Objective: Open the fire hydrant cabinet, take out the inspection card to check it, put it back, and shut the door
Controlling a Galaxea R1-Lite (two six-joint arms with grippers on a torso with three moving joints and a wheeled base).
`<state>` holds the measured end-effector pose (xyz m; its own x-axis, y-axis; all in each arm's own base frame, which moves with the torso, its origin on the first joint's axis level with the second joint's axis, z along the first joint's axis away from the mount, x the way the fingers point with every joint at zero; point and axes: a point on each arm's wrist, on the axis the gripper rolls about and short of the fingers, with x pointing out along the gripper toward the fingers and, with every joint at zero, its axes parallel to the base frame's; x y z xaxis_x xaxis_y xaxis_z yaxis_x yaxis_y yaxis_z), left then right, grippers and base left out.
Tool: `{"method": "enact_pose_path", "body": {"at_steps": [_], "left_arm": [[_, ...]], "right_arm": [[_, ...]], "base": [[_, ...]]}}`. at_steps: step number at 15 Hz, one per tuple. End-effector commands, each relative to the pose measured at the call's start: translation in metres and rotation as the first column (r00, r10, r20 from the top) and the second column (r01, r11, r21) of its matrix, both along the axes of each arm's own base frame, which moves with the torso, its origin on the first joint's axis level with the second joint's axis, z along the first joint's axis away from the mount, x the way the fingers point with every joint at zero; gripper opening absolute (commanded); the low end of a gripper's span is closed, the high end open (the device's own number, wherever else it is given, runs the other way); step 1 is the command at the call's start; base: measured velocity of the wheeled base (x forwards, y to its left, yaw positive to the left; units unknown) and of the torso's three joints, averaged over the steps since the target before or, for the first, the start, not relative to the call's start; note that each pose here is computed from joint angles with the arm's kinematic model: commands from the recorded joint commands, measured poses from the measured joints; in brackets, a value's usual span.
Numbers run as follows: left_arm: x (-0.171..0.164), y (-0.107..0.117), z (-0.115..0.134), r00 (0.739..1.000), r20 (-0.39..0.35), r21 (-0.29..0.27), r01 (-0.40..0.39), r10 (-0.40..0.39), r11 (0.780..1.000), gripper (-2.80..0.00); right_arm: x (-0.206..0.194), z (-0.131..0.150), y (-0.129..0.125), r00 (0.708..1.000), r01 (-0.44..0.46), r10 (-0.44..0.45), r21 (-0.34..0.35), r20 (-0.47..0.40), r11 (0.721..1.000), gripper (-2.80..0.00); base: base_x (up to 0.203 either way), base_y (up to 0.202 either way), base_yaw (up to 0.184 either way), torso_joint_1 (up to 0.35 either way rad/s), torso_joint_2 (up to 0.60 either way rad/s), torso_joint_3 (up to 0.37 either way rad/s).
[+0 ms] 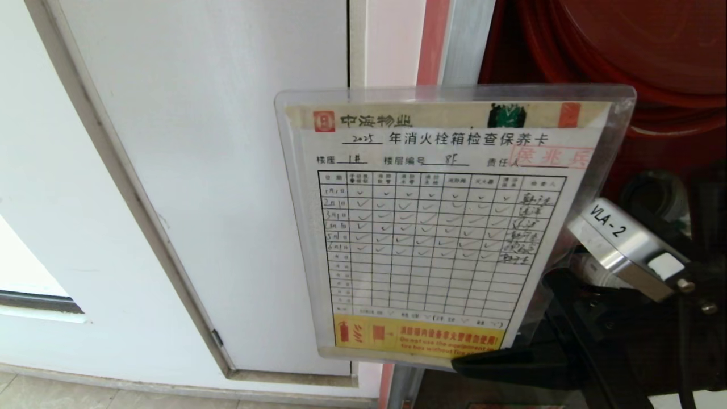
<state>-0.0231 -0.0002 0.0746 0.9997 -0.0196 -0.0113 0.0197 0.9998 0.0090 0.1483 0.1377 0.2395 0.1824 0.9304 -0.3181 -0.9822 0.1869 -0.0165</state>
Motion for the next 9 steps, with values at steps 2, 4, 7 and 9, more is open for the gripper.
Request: {"method": "enact_pose_path", "body": {"at_steps": [2, 4, 7, 9], "left_arm": [[0.000, 0.000, 0.000, 1.000, -0.001, 0.000, 0.000, 0.000, 1.000, -2.80], [0.000, 0.000, 0.000, 1.000, -0.001, 0.000, 0.000, 0.000, 1.000, -2.80], [0.000, 0.000, 0.000, 1.000, -0.001, 0.000, 0.000, 0.000, 1.000, -2.80], [0.000, 0.000, 0.000, 1.000, -0.001, 0.000, 0.000, 0.000, 1.000, -2.80]], "right_arm": [[-0.011, -0.001, -0.006, 1.000, -0.017, 0.017, 0.008, 0.009, 1.000, -2.80], [-0.016, 0.002, -0.008, 0.999, -0.028, 0.027, 0.020, 0.024, 0.999, -2.80], [-0.016, 0.013, -0.007, 0.998, -0.031, 0.028, 0.045, 0.056, 0.998, -2.80], [-0.015, 0.019, -0.006, 0.997, -0.030, 0.026, 0.057, 0.072, 0.998, -2.80]], "base": [[0.000, 0.000, 0.000, 0.000, 0.00, 0.000], [0.000, 0.000, 0.000, 0.000, 0.00, 0.000], [0.000, 0.000, 0.000, 0.000, 0.00, 0.000], [0.000, 0.000, 0.000, 0.000, 0.00, 0.000]]}}
